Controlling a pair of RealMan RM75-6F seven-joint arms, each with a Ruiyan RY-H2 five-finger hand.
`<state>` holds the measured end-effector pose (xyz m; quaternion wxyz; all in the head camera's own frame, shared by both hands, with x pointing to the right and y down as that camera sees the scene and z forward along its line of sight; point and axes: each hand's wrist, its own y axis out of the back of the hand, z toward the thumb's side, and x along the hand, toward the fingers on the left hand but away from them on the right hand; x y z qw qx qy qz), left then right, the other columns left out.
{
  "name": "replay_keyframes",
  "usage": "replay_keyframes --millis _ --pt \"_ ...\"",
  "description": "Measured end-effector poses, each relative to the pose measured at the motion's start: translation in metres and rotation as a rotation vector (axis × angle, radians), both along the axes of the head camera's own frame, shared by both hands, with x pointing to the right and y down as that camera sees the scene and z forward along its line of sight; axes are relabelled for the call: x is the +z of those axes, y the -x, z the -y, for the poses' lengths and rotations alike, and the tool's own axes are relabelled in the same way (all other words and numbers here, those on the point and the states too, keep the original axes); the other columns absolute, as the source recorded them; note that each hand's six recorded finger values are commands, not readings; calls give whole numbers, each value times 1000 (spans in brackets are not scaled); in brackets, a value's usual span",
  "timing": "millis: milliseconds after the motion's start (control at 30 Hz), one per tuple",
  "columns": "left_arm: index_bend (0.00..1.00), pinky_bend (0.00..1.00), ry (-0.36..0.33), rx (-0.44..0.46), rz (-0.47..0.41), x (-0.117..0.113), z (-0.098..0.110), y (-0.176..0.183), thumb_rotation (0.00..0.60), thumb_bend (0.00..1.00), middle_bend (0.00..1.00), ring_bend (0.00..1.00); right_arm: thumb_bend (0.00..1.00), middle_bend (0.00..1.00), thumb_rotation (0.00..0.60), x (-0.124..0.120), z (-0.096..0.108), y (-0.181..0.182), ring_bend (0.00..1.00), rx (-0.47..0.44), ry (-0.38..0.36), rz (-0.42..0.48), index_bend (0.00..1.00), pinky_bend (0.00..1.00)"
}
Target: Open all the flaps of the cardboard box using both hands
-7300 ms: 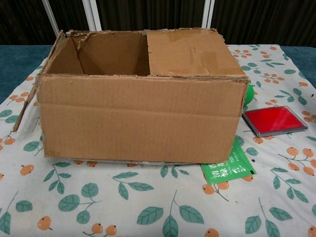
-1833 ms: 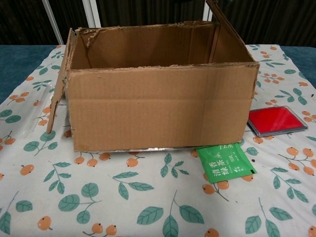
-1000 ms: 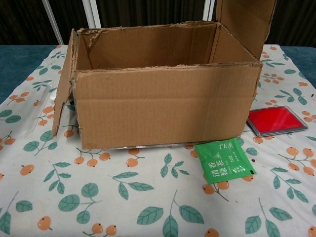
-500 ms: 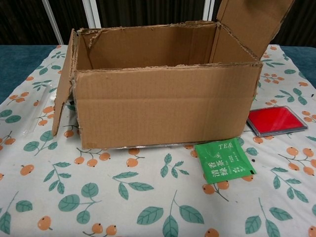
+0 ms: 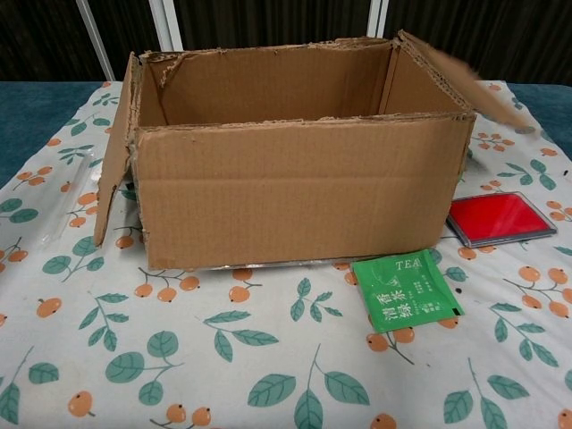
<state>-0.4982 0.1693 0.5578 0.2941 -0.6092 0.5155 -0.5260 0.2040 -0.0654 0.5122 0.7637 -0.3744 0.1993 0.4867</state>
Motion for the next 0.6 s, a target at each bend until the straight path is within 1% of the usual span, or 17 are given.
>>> replay_keyframes --millis 133,233,333,433,467,533,600 --pt "0 0 1 1 2 0 0 0 600 215 0 0 679 404 600 1 0 -7 332 28 -15 19 531 261" --pt "0 0 -2 1 4 0 0 0 600 215 0 0 639 377 600 0 -1 -12 318 72 -28 64 498 260" --pt "0 0 -3 1 9 0 0 1 600 215 0 0 586 344 600 -2 -4 -19 303 137 -48 135 458 259" --pt "0 0 -3 1 17 -1 0 1 600 215 0 0 517 296 600 -6 -12 -28 276 204 -79 216 362 258" --pt "0 0 -3 2 21 -1 0 1 600 215 0 0 505 285 600 -8 -16 -33 269 240 -91 254 333 257" --pt "0 0 -1 4 37 -1 -1 1 600 215 0 0 468 252 600 -10 -24 -42 242 299 -113 311 244 257" --pt "0 0 2 8 51 -1 -1 1 600 215 0 0 432 218 600 -13 -36 -56 212 376 -139 379 169 257"
